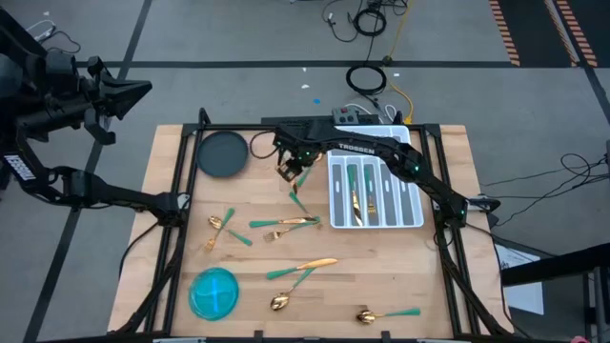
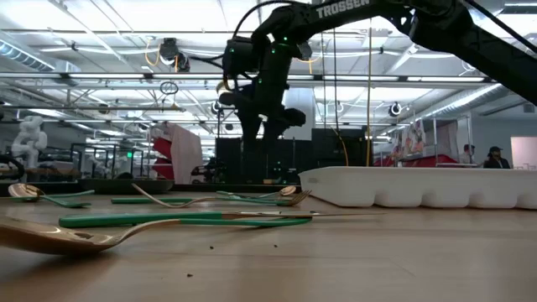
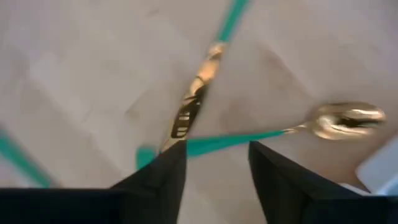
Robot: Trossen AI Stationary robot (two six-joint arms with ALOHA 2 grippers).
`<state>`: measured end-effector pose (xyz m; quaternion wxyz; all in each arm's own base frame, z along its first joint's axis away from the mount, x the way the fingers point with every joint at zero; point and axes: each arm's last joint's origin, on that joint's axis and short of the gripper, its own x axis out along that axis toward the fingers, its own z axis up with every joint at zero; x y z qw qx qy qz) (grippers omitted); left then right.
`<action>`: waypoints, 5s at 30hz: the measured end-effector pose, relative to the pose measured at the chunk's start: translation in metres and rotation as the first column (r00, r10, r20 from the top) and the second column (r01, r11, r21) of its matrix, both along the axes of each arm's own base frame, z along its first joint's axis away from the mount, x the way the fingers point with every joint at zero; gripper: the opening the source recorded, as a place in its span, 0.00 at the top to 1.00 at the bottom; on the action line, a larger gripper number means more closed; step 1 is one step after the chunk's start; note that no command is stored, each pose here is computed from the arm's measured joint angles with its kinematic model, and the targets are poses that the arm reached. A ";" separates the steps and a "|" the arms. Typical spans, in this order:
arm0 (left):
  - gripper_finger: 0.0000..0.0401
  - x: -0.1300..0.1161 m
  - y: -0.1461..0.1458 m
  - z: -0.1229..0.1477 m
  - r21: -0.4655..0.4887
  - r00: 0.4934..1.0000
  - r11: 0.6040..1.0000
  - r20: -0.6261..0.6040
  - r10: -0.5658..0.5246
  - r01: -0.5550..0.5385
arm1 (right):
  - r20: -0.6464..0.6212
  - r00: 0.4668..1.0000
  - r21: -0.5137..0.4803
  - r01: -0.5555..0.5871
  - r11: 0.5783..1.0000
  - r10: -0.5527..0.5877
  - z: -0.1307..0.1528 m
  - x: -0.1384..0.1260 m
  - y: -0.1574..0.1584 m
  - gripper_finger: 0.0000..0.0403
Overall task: Sort silverware
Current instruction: Put the top center green spoon into the left slot of the white silverware tray
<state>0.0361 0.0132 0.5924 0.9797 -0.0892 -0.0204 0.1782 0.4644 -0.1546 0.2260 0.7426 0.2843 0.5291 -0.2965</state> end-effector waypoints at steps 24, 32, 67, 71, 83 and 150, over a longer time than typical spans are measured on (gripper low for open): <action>0.97 -0.027 -0.013 -0.015 0.093 0.983 0.986 -0.140 -0.122 0.136 | -0.103 0.745 0.148 0.667 0.730 -0.660 -0.064 -0.008 -0.036 0.47; 0.97 -0.051 -0.021 -0.016 0.145 0.988 0.981 -0.101 -0.118 0.132 | -0.144 0.692 0.155 0.722 0.674 -0.707 -0.076 -0.007 -0.034 0.48; 0.97 -0.058 -0.022 -0.016 0.295 0.988 0.949 -0.136 -0.071 0.108 | -0.080 0.898 0.182 0.439 0.880 -0.432 -0.044 0.000 -0.004 1.00; 0.97 -0.058 -0.022 -0.016 0.289 0.988 0.951 -0.135 -0.071 0.108 | -0.031 0.936 0.132 0.351 0.927 -0.350 -0.021 -0.003 0.001 1.00; 0.97 -0.022 -0.017 -0.023 0.094 0.935 0.941 -0.182 -0.305 0.326 | -0.154 0.958 -0.122 -0.261 0.958 0.241 0.105 -0.070 0.065 1.00; 0.97 0.088 0.020 -0.025 0.084 0.912 0.937 -0.272 -0.307 0.340 | -0.565 -0.694 0.275 -0.668 -0.691 0.446 -0.009 -0.111 0.093 1.00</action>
